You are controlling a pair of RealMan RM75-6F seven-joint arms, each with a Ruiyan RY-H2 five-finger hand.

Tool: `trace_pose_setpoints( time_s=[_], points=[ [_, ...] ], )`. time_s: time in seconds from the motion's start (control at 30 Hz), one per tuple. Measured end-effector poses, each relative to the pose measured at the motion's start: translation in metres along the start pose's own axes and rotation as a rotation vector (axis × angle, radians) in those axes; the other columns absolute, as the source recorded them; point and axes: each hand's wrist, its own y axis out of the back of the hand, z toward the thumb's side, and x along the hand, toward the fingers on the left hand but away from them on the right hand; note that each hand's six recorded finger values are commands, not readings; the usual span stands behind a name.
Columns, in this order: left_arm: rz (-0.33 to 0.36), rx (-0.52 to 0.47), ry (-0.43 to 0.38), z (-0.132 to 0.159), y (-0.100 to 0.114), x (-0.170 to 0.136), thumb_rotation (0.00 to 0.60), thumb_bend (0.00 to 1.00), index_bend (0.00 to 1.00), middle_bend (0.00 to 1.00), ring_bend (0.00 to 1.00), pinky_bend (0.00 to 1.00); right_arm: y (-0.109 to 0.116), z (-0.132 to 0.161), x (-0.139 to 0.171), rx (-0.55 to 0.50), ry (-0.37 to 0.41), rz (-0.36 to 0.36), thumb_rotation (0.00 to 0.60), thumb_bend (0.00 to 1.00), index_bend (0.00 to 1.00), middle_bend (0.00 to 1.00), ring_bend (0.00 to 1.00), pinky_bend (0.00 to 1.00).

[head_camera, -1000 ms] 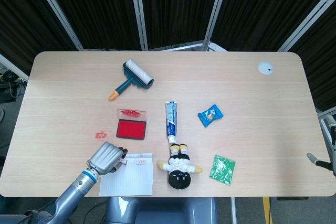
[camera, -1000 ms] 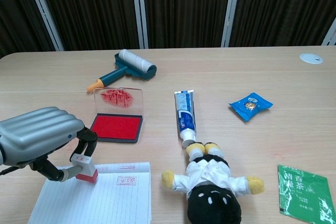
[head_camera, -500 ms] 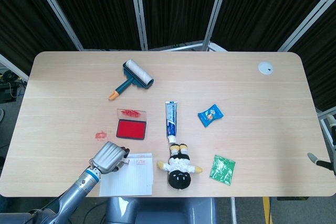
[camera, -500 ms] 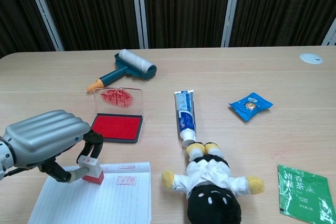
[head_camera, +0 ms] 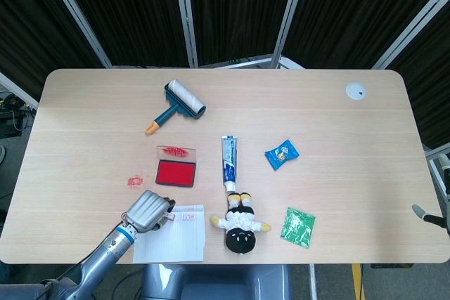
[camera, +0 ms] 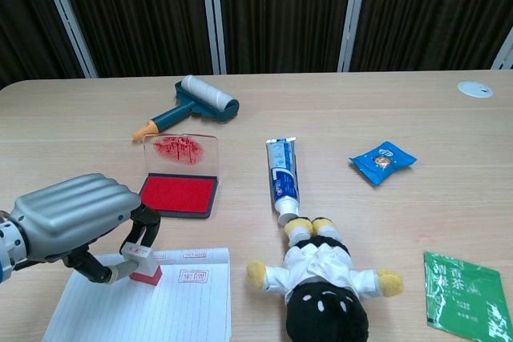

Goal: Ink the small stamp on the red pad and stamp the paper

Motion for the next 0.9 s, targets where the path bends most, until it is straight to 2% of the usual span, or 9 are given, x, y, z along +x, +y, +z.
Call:
trace_pose_setpoints(
  time_s=[0.9],
  points=[
    [-0.03, 0.008, -0.011, -0.007, -0.016, 0.004, 0.6, 0.45, 0.63, 0.58, 0.83, 0.88, -0.001, -0.002, -0.001, 0.005, -0.008, 0.001, 0.6, 0.0, 0.0, 0.0, 0.0, 0.0]
  ],
)
